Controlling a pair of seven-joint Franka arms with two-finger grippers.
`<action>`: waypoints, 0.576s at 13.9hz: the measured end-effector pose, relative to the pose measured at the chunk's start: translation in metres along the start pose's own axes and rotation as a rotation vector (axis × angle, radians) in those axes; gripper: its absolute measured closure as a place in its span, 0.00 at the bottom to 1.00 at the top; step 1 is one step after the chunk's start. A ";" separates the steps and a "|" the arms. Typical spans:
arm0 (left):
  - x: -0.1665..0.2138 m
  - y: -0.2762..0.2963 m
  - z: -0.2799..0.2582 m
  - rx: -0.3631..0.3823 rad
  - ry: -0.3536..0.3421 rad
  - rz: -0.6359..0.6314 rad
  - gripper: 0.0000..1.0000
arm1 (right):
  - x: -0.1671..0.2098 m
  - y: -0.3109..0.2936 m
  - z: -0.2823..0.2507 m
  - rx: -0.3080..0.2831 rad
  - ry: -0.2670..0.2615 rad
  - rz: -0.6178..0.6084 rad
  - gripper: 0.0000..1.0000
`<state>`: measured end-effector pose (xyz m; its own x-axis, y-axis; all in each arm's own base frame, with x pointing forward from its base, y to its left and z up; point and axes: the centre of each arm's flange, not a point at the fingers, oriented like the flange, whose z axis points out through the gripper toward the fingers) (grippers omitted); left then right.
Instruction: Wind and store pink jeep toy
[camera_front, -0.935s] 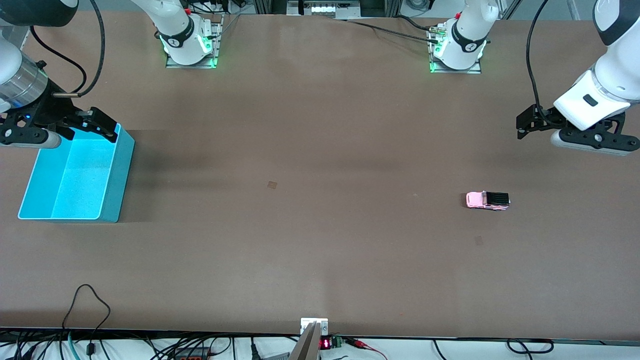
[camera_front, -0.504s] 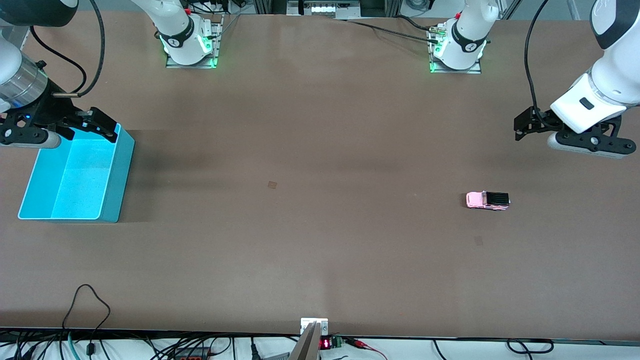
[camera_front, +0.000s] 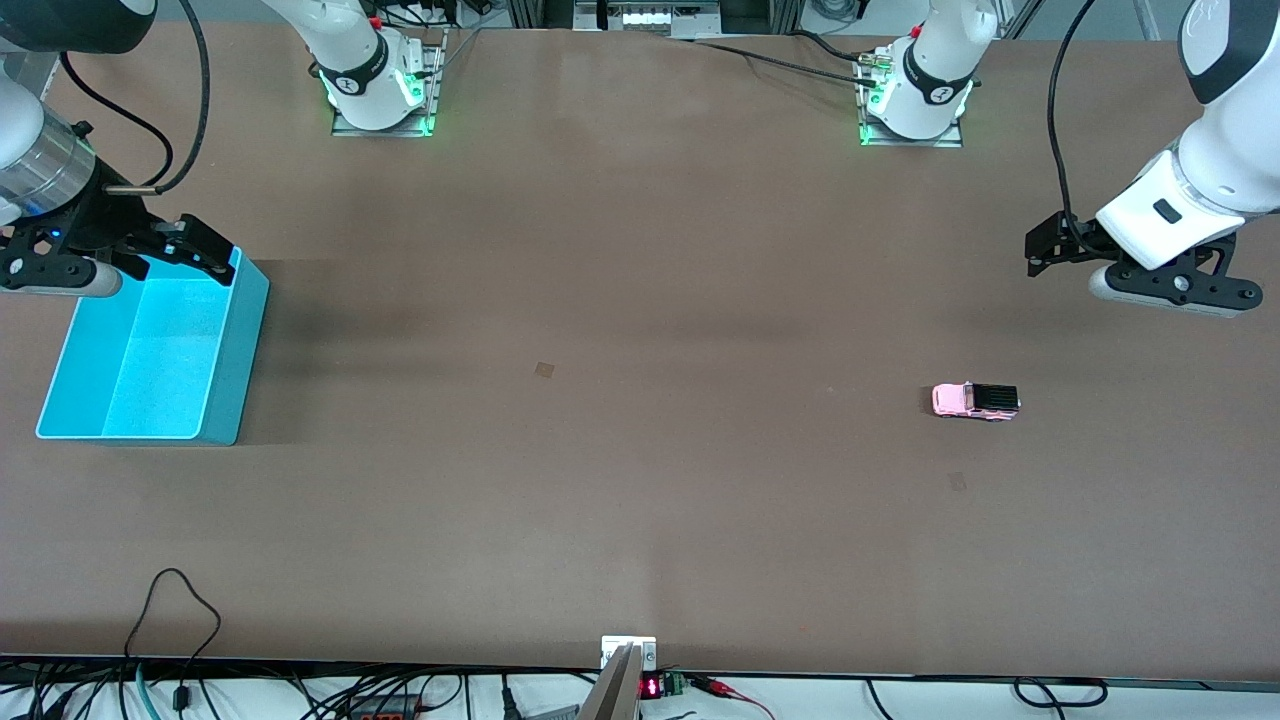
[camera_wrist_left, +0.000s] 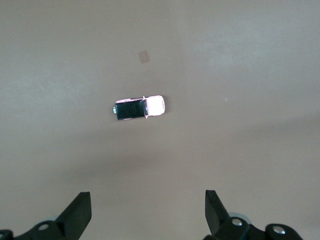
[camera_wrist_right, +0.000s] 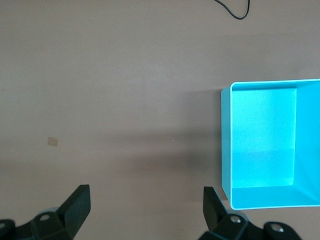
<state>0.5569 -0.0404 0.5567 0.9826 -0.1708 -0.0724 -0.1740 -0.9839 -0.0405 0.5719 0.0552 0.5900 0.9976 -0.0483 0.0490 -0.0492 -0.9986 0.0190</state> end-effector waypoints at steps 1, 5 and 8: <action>-0.001 0.000 0.001 -0.001 -0.014 0.000 0.00 | 0.000 0.000 0.000 0.000 0.000 0.000 0.00; -0.003 0.001 0.024 -0.015 -0.127 0.023 0.00 | 0.000 0.000 0.000 0.000 0.000 0.000 0.00; 0.002 0.001 0.040 -0.031 -0.166 0.149 0.00 | 0.000 0.000 0.000 0.000 0.000 0.001 0.00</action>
<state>0.5558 -0.0400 0.5162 0.9218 -0.3055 -0.2386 -0.3114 -0.9502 0.0134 0.5719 0.0552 0.5898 0.9976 -0.0489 0.0485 -0.0499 -0.9986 0.0191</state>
